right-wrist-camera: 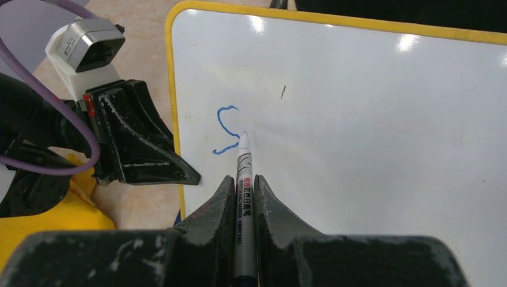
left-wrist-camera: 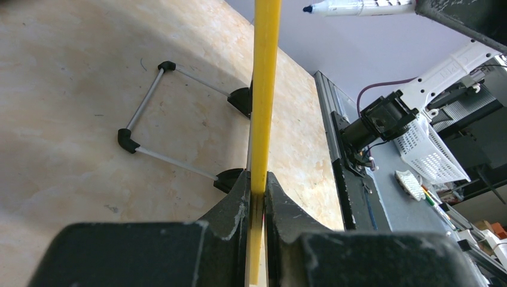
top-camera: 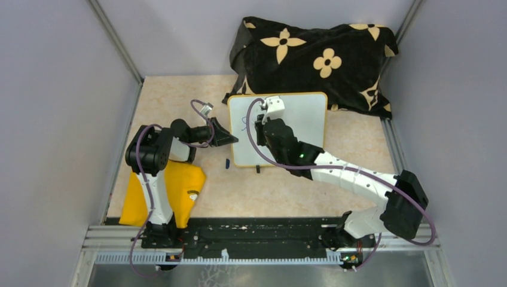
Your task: Write a sentence on the whiteboard
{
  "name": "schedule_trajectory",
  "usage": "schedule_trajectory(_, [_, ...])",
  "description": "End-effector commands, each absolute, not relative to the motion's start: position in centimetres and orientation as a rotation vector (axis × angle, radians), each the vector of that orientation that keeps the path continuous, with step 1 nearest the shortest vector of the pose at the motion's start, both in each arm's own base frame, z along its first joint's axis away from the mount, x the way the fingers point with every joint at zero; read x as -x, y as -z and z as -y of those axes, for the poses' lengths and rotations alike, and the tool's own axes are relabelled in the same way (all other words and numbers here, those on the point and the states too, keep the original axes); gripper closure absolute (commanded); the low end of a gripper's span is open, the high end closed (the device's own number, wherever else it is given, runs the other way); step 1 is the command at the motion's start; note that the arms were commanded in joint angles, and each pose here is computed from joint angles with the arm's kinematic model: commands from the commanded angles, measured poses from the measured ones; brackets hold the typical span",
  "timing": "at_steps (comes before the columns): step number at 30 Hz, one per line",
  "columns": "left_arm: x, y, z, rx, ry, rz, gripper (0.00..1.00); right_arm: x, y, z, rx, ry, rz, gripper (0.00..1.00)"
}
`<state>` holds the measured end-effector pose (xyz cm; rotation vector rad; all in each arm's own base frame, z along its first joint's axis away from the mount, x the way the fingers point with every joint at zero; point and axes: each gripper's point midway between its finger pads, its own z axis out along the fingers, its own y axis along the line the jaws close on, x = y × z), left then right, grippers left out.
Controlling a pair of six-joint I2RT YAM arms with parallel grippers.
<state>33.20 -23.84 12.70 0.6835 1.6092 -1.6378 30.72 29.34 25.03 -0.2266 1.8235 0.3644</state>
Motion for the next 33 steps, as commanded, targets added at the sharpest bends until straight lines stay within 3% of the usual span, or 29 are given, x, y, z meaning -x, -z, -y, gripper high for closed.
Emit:
schedule_trajectory(1, [-32.8, -14.2, 24.2, -0.828, 1.548, -1.421, 1.0, -31.5, -26.5, -30.3, 0.211, -0.396, -1.784, 1.0])
schedule_trajectory(33, [-32.8, -14.2, 24.2, -0.827, 1.55, -1.422, 1.0, -31.4, -22.7, -29.2, 0.17, -0.328, -1.863, 1.0])
